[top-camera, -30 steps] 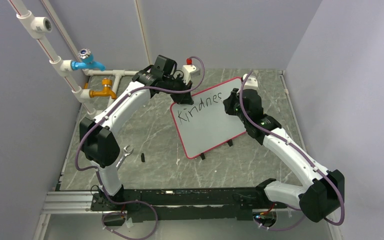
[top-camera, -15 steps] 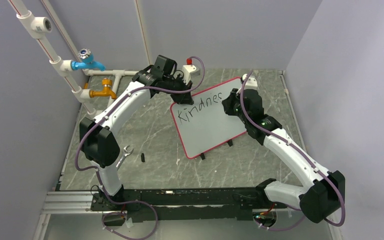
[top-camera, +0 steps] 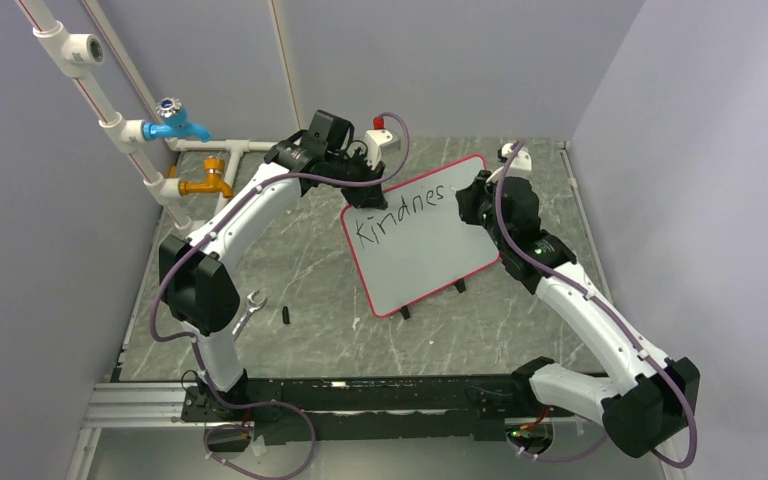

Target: Write a sentence on the whiteboard

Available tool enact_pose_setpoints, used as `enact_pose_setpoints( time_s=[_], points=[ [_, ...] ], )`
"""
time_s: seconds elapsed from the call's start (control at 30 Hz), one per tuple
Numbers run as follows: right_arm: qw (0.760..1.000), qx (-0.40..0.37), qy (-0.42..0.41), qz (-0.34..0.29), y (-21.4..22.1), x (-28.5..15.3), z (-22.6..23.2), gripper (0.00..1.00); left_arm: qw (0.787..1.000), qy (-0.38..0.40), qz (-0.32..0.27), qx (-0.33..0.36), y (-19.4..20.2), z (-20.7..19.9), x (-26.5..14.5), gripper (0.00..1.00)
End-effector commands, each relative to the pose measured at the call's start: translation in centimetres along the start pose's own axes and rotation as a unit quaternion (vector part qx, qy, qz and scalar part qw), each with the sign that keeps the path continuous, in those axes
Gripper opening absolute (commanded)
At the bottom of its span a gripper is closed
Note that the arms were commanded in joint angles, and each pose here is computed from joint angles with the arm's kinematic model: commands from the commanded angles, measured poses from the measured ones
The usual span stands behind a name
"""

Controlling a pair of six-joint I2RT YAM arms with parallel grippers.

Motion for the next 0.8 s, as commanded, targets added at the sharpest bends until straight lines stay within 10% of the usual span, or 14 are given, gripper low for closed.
enact_pose_setpoints(
  time_s=[0.0, 0.77],
  points=[
    [0.999, -0.001, 0.01, -0.035, -2.2, 0.7, 0.0, 0.0, 0.99, -0.045, 0.129, 0.036, 5.6, 1.6, 1.4, 0.0],
    [1.0, -0.005, 0.0, -0.026, -2.3, 3.1, 0.0, 0.0, 0.99, -0.045, 0.131, 0.036, 5.8, 1.6, 1.5, 0.0]
  ],
)
Point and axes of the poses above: each gripper's point midway between its finger pads, its own x axis out along the fingers, its own z axis along the line the jaws close on, y = z × x, the point moved 5 cm from there along -x, back along the fingers, and after that the axes turned 3 degrees about x, right-handed, at the moved point
